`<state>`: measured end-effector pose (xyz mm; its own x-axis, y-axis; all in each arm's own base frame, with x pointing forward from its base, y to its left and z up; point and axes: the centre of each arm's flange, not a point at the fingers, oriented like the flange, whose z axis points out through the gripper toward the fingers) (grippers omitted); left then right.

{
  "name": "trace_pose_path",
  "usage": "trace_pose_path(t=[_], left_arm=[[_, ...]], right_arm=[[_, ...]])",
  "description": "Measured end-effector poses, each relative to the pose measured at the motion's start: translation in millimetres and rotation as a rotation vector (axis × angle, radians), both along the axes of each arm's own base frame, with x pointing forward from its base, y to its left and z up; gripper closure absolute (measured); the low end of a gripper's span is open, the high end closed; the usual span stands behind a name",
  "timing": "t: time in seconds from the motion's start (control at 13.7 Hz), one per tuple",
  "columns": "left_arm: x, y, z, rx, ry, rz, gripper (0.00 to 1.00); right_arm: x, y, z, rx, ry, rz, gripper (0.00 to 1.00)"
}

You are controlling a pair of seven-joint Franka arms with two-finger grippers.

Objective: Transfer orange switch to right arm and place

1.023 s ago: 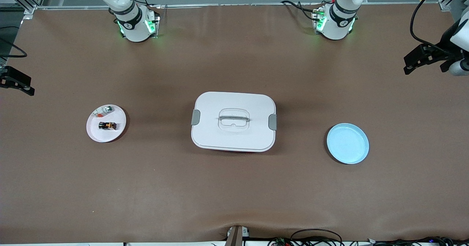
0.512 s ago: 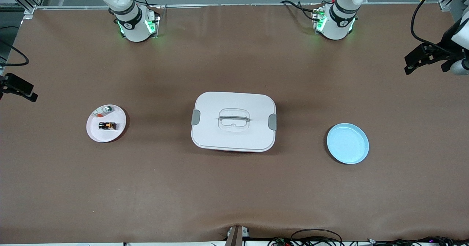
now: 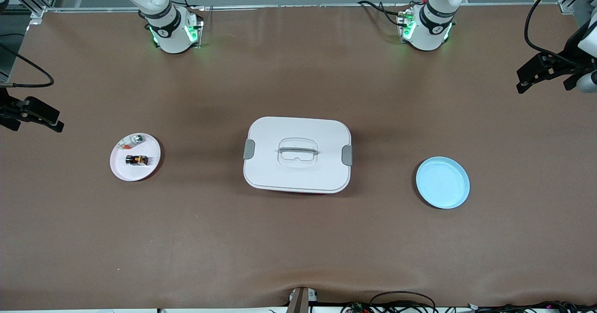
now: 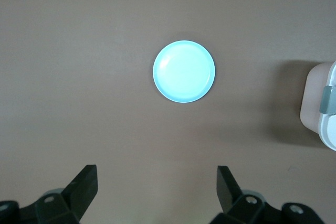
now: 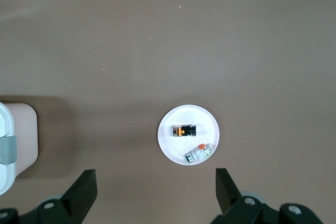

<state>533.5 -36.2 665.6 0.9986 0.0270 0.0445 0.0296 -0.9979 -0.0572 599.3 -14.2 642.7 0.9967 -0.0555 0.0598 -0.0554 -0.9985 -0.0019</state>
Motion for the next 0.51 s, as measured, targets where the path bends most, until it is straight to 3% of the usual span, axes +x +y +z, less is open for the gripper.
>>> trace_pose_path(t=[0.51], left_arm=[[-0.7, -0.1, 1.3, -0.001, -0.002, 0.0, 0.0]], right_arm=[[-0.6, -10.2, 0.8, 0.007, -0.001, -0.02, 0.0]])
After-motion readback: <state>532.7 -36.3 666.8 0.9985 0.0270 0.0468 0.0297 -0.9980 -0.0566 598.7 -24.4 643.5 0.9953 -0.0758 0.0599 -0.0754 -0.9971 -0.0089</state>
